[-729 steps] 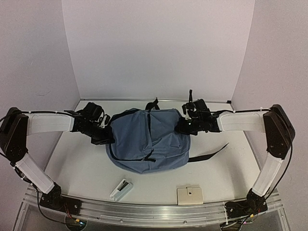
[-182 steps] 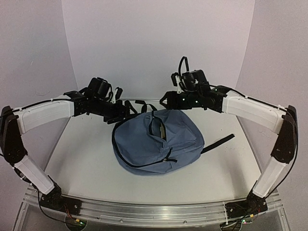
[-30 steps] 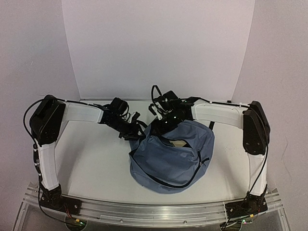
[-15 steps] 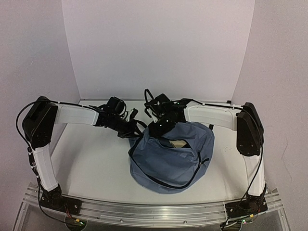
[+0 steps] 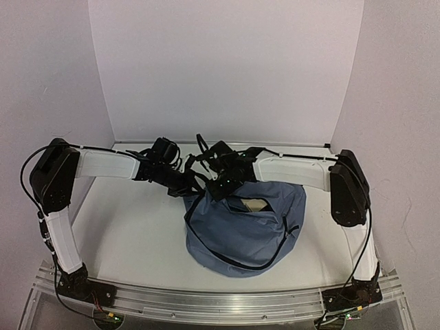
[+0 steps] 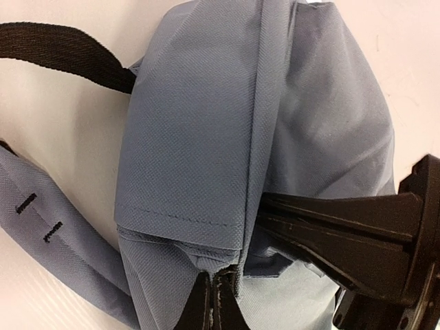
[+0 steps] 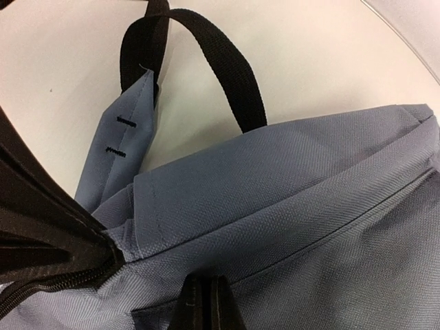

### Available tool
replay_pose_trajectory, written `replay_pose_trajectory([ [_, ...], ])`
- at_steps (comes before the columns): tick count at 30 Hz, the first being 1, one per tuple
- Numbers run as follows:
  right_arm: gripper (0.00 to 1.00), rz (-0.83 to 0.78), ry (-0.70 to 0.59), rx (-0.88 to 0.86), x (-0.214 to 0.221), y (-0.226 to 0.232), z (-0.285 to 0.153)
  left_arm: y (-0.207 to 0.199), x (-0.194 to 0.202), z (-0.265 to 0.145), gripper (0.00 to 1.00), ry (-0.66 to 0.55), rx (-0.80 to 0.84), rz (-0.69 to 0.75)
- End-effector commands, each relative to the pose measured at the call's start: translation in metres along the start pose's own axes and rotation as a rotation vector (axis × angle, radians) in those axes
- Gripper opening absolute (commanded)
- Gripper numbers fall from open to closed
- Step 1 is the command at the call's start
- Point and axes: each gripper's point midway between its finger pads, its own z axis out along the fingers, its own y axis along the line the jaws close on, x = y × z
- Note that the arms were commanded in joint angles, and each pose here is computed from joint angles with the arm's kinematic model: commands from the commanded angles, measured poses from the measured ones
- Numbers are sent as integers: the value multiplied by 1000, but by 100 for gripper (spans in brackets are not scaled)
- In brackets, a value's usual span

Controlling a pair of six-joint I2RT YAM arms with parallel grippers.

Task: Pack the student bag
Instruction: Zip the student bag at the center of the board.

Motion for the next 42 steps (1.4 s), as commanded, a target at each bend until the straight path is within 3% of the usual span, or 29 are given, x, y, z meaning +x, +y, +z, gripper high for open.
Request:
replay_pose_trajectory([
  [1,0,53,-57,90,-8,-11,-30,-6,-26,-19,0,-108,-25,-14],
  [6,0,133,-195,169,-26,-26,-79,16,-33,-17,0,-131,-69,-88],
  [10,0,193,-232,230,-19,-41,-96,25,-38,-17,0,-146,-81,-119],
  [32,0,395,-201,247,39,-61,-114,79,-88,-34,0,-256,-111,-213],
  [42,0,475,-169,216,69,-66,-110,115,-133,-63,0,-385,-110,-243],
])
